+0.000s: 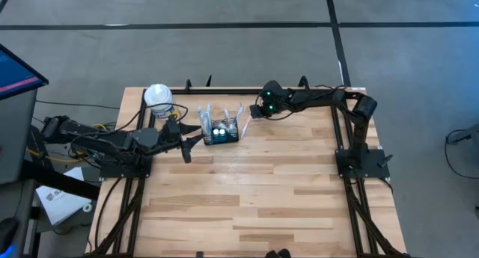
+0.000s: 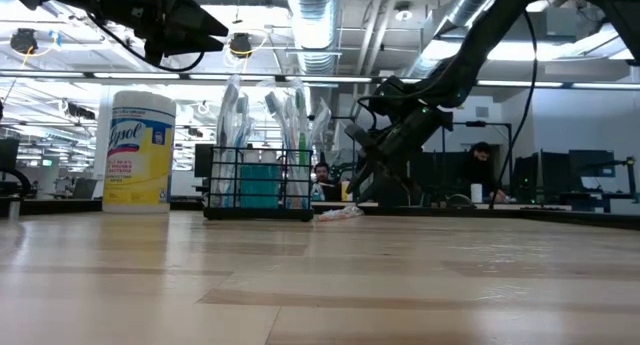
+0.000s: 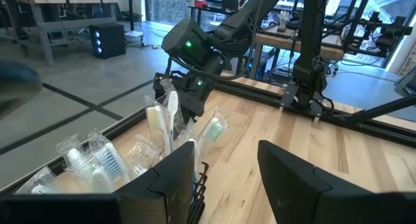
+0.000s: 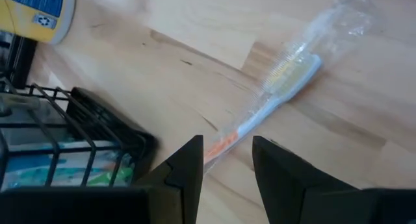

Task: Pick & Place toothbrushing station
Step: Put the orange toothbrush into the mesh organizer

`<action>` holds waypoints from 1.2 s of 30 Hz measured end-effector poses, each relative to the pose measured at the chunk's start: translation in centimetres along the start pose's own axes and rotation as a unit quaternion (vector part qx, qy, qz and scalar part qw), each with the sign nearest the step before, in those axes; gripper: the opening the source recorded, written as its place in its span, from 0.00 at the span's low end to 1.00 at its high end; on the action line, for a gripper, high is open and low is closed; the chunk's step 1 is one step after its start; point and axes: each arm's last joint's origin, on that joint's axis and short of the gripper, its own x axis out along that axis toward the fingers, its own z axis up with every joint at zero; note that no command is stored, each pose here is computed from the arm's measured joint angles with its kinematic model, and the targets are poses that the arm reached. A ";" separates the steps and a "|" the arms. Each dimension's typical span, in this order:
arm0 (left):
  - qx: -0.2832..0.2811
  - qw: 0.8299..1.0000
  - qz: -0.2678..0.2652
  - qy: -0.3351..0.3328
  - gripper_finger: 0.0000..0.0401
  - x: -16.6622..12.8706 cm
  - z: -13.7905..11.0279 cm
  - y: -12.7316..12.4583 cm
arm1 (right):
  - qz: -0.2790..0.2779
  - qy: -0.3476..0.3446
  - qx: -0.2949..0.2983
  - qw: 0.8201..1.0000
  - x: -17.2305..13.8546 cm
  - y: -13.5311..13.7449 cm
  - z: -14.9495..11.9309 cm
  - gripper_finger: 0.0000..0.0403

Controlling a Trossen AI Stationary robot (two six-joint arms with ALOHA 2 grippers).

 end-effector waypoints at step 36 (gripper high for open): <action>-0.003 1.000 -0.001 -0.007 0.41 0.0 0.1 0.0 | -0.049 0.060 0.091 0.993 1.1 0.1 2.2 0.29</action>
